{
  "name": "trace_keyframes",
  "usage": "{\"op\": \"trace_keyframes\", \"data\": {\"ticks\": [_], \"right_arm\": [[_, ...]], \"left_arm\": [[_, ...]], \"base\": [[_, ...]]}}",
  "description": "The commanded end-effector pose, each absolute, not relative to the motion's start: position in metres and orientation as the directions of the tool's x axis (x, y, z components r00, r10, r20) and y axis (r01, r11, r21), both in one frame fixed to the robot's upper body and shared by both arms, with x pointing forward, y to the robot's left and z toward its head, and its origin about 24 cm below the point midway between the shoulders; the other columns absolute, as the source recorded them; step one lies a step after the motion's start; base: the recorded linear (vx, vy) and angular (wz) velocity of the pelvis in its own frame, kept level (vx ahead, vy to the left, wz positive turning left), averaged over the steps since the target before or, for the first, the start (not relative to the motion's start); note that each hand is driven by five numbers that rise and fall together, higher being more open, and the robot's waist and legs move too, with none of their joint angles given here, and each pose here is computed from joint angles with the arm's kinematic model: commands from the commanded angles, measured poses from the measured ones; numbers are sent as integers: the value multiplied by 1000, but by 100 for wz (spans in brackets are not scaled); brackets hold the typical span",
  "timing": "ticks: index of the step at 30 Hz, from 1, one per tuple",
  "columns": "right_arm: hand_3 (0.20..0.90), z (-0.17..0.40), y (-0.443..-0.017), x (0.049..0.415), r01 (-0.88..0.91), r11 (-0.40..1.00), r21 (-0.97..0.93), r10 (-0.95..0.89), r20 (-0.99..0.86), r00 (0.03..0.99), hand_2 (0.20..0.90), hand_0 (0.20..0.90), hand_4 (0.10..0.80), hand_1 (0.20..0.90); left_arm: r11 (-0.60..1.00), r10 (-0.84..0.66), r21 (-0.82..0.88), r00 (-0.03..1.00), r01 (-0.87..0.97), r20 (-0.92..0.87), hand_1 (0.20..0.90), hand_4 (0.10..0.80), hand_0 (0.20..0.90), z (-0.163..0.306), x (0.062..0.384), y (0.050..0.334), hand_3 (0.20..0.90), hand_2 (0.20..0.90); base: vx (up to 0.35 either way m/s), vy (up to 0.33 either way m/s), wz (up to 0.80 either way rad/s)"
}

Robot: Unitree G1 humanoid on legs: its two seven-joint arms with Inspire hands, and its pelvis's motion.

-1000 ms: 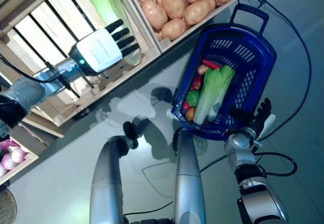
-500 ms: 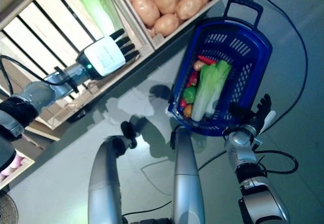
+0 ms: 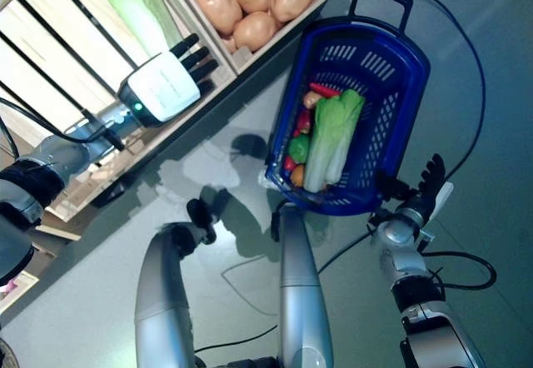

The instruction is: Put vegetables into the basket

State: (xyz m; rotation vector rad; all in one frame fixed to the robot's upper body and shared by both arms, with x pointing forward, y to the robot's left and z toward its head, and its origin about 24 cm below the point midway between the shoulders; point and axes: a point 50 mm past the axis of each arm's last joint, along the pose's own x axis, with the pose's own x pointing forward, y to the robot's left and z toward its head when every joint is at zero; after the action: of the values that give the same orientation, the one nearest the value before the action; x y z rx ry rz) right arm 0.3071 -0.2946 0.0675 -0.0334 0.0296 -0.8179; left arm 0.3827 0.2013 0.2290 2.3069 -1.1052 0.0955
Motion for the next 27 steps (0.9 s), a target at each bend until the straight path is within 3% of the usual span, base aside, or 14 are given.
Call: {"op": "trace_keyframes", "data": {"ticks": [1,2,16,27], "right_arm": [[900,101,-312,301,773,634,-29,-760,163,629,900,900,800,900],[900,101,-312,301,773,634,-31,-760,164,629,900,900,800,900],[900,106,-313,300,768,641,-18,-753,184,632,900,900,800,900],[900,103,-299,304,745,667,-17,-728,197,657,900,900,800,900]], "left_arm": [[-427,-625,297,516,-854,586,380,453,380,299,378,206,380,380],[-425,-625,294,513,-856,589,300,400,300,300,378,207,300,300],[-416,-644,275,494,-867,584,300,400,300,304,378,207,300,300],[-279,-733,213,351,-937,583,300,400,300,313,366,198,300,300]], "base": [[-21,29,-4],[-23,28,-5],[-6,5,-1],[0,0,0]]}}
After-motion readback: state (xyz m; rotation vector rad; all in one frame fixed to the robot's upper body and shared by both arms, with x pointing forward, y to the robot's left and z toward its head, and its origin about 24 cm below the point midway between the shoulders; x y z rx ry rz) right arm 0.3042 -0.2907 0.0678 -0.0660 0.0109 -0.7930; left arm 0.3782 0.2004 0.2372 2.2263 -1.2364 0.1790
